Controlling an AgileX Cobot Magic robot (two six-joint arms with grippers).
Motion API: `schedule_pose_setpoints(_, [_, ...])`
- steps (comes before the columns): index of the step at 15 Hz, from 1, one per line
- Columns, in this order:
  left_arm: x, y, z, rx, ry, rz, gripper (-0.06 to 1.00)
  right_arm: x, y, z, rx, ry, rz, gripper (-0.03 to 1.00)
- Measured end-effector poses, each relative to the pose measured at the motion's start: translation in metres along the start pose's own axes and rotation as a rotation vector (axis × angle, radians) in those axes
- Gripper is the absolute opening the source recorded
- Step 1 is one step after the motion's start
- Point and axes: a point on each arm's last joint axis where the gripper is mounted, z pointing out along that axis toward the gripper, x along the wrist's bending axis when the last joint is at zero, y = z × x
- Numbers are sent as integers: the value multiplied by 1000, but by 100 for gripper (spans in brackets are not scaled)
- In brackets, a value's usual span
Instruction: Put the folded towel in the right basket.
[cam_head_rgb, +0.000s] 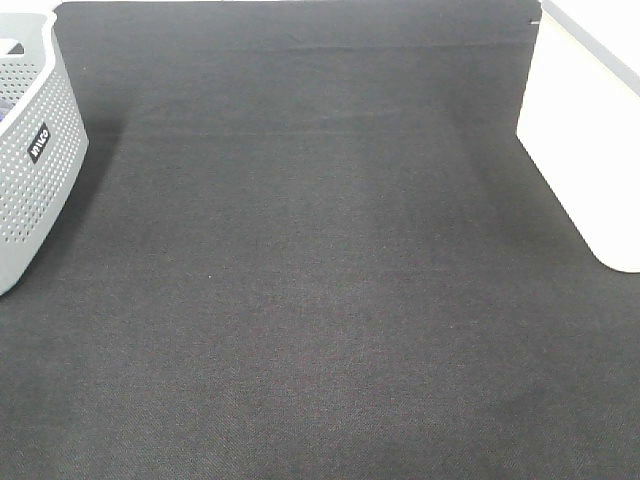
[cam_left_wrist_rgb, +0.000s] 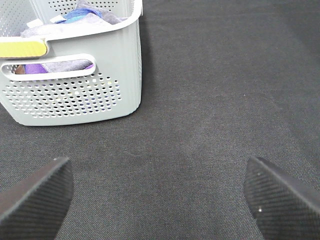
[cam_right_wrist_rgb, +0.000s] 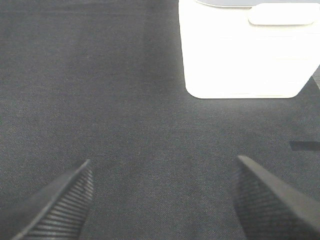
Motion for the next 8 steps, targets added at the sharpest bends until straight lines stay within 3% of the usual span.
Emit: schedule_pose_setpoints(8, [0, 0, 0, 0, 0, 0, 88, 0, -1, 1, 3, 0, 0, 72])
